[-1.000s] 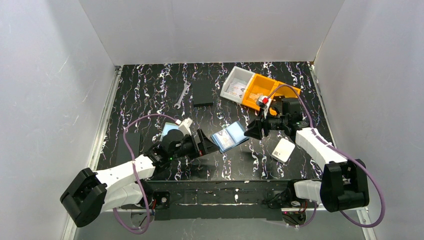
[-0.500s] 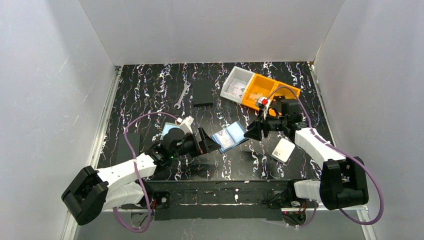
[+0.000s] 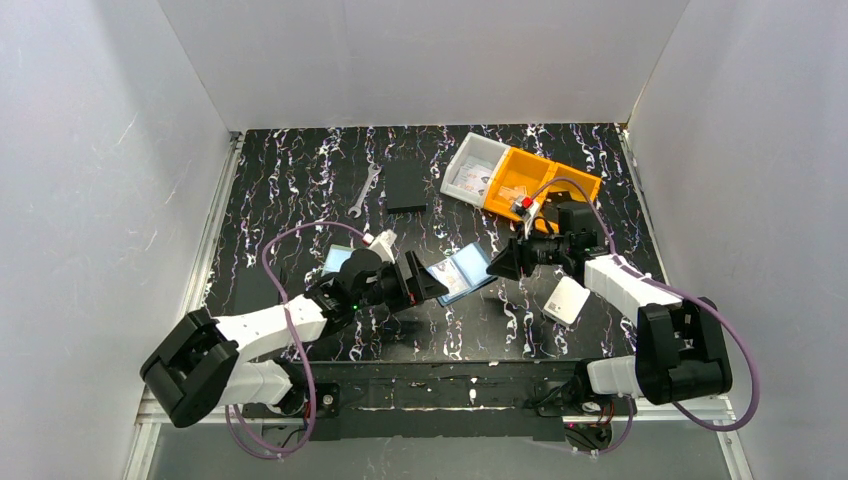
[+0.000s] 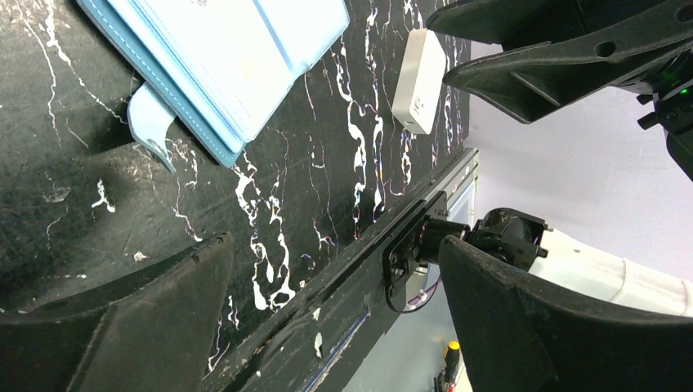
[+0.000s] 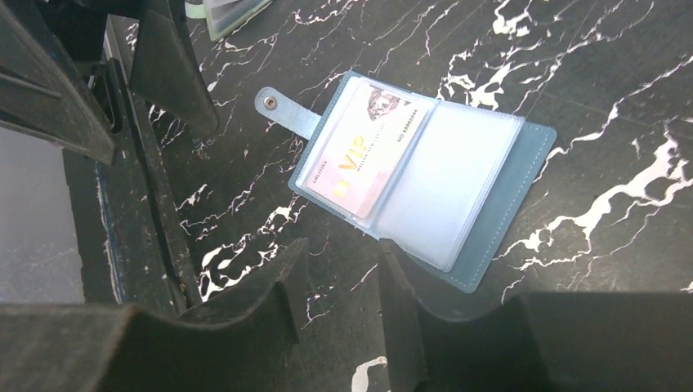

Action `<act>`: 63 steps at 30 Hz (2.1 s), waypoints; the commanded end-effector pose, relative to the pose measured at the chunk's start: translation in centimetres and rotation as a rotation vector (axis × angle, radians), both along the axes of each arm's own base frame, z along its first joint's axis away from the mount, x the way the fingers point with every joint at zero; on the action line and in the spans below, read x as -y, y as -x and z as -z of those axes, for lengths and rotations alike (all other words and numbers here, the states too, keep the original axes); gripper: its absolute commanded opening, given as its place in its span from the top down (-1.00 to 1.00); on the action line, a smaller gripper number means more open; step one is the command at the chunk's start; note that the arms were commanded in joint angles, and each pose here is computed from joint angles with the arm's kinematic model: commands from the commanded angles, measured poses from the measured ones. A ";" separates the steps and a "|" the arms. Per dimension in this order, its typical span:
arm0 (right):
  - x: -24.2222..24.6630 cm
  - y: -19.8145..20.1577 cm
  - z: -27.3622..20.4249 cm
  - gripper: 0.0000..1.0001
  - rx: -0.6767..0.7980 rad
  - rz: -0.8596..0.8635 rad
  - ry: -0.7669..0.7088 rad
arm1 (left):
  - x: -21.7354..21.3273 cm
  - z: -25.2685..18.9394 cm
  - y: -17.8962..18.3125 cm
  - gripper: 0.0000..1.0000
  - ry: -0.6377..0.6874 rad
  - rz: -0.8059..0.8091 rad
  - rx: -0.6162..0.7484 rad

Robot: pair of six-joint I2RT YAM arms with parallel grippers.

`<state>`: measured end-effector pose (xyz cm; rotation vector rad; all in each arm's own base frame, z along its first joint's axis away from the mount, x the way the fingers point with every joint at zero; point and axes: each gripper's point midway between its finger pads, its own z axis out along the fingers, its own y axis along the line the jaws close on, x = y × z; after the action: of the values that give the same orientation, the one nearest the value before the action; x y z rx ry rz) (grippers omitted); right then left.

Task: Take the credit cards out of the card holder
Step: Remove the credit card from the card holder.

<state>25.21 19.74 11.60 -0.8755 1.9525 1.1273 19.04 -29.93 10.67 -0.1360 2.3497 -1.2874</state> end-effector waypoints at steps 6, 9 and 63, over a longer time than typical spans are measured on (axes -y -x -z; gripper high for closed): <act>-3.6 -0.8 1.3 0.58 -0.080 -0.027 0.083 | 1.8 -0.7 -2.1 -0.62 -0.003 -0.013 0.030; -4.7 -1.3 2.7 0.78 -0.156 -0.039 0.150 | 2.1 -0.7 -2.7 -0.52 -0.007 -0.021 0.038; -6.0 -1.0 8.2 0.43 -0.507 -0.004 0.131 | 2.0 9.3 -5.9 1.00 -0.165 -0.083 -0.155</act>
<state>26.24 25.14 3.35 -0.7290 2.4604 1.2543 25.45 -32.83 3.04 -0.2660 2.4868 -1.1323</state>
